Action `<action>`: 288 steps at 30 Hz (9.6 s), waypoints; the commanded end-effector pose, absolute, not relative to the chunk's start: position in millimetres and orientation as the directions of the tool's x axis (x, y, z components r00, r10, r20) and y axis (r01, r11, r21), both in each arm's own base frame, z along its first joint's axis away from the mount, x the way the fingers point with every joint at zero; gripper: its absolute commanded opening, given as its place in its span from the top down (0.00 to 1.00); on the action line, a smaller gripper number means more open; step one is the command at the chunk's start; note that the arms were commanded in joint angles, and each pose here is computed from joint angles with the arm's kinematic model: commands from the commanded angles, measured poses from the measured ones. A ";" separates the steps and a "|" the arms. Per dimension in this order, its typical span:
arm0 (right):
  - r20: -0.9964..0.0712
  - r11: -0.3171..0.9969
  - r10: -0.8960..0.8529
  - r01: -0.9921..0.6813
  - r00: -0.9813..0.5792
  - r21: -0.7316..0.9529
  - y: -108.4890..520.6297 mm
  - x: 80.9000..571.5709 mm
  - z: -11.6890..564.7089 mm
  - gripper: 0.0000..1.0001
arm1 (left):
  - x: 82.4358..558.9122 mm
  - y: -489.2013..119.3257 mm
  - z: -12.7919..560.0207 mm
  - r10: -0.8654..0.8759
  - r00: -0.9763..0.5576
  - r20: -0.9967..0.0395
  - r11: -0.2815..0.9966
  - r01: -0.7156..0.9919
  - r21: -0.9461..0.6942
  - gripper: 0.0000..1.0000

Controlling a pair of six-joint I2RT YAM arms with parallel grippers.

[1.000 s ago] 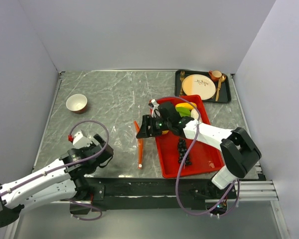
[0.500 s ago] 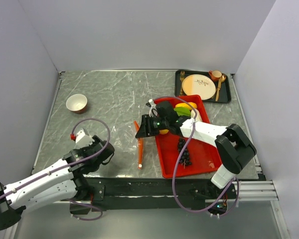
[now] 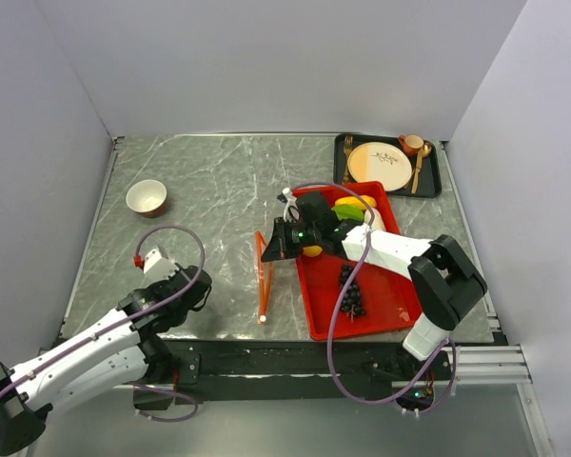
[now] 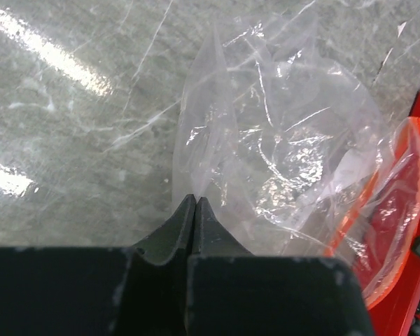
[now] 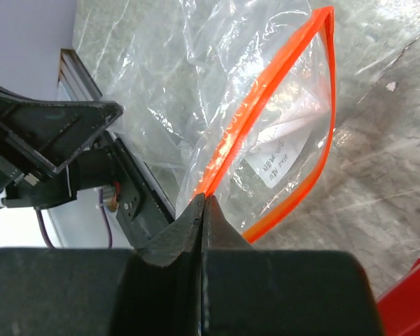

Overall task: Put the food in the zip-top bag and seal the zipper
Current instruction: Adjust the zipper food storage bag at the center of the board, then pick up the zipper food storage bag at the center of the board, then pick up the fake fruit from the bin.

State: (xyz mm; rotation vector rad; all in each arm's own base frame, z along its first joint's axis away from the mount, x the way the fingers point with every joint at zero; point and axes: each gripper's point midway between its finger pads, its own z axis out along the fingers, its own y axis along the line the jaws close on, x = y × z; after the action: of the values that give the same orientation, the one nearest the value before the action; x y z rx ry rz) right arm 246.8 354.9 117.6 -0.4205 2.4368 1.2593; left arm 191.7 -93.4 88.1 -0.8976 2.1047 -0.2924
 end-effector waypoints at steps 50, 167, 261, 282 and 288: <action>-0.422 0.614 -0.063 -0.369 -0.904 0.698 320.4 319.8 135.1 1.00 | 182.3 -80.9 101.5 -0.752 -0.362 -0.550 0.643 -0.584 -0.495 0.31; -0.360 0.546 0.051 -0.276 -0.931 0.791 420.4 251.9 162.8 0.89 | 275.1 -66.0 206.1 -0.580 -0.509 -0.636 0.778 -0.114 -0.618 0.01; -0.423 0.898 0.320 0.129 -0.848 0.421 120.6 204.4 79.7 0.08 | 260.1 -251.5 173.3 -0.139 -0.728 -0.671 0.974 0.023 -0.227 0.99; -0.395 0.955 0.261 0.177 -0.881 0.236 131.3 202.6 47.4 0.68 | 254.7 -267.0 181.2 -0.117 -0.729 -0.674 0.946 0.124 -0.298 0.99; -0.518 0.925 0.264 0.062 -0.813 0.374 151.0 223.2 106.2 0.89 | 254.9 -265.8 186.4 -0.104 -0.725 -0.681 0.946 0.139 -0.292 0.99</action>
State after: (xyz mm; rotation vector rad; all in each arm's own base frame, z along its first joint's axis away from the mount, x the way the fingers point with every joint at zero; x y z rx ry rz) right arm 195.0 132.8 47.4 0.2845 2.6906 0.3083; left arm 251.7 -262.9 165.8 0.0077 2.3979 -0.3624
